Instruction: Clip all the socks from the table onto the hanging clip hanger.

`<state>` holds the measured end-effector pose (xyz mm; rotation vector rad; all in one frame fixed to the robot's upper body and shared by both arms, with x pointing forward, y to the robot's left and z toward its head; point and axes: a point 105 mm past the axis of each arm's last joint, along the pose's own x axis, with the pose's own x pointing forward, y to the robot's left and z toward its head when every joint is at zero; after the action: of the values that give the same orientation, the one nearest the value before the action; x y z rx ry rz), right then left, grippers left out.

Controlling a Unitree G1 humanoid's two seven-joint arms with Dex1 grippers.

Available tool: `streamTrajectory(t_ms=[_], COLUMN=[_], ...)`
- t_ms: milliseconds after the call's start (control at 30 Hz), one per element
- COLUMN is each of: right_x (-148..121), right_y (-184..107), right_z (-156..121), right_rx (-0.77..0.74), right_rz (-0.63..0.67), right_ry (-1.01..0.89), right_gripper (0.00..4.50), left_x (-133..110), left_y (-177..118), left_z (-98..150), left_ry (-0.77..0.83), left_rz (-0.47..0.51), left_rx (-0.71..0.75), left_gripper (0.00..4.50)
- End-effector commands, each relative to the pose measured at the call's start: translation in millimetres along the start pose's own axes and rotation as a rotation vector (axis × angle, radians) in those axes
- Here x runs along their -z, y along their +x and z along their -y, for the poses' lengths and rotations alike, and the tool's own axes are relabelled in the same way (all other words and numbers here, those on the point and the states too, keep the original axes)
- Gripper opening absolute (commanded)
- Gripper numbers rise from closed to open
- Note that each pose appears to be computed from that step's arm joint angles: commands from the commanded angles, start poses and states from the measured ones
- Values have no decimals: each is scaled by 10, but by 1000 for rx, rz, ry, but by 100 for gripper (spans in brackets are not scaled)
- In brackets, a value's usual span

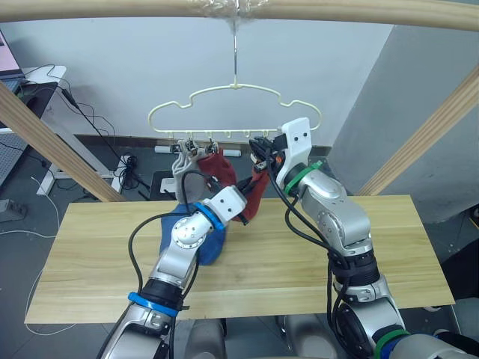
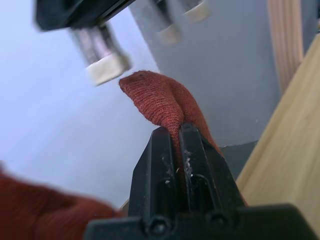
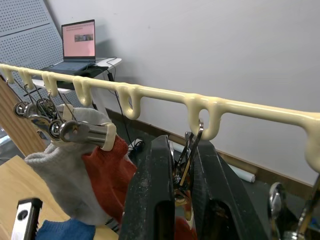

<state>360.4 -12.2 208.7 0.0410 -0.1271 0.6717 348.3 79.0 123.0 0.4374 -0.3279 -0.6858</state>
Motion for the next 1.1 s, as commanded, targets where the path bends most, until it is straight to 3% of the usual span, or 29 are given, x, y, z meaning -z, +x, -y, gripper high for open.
streamTrajectory(t_ms=[33, 633, 1100], right_x=[-153, -135, -88], right_y=[-11, -12, -7], right_z=[-115, -114, -96], right_rx=[-47, -42, -30], right_rz=[57, 52, 41], right_ry=[-13, -29, -93], right_gripper=[9, 9, 9], left_x=[-108, -71, -194], left_y=[-1, 42, 79], left_z=[-59, 48, 3], left_ry=[19, 38, 69], left_rz=[57, 34, 77], left_rx=[-12, 50, 37], left_gripper=[0, 0, 0])
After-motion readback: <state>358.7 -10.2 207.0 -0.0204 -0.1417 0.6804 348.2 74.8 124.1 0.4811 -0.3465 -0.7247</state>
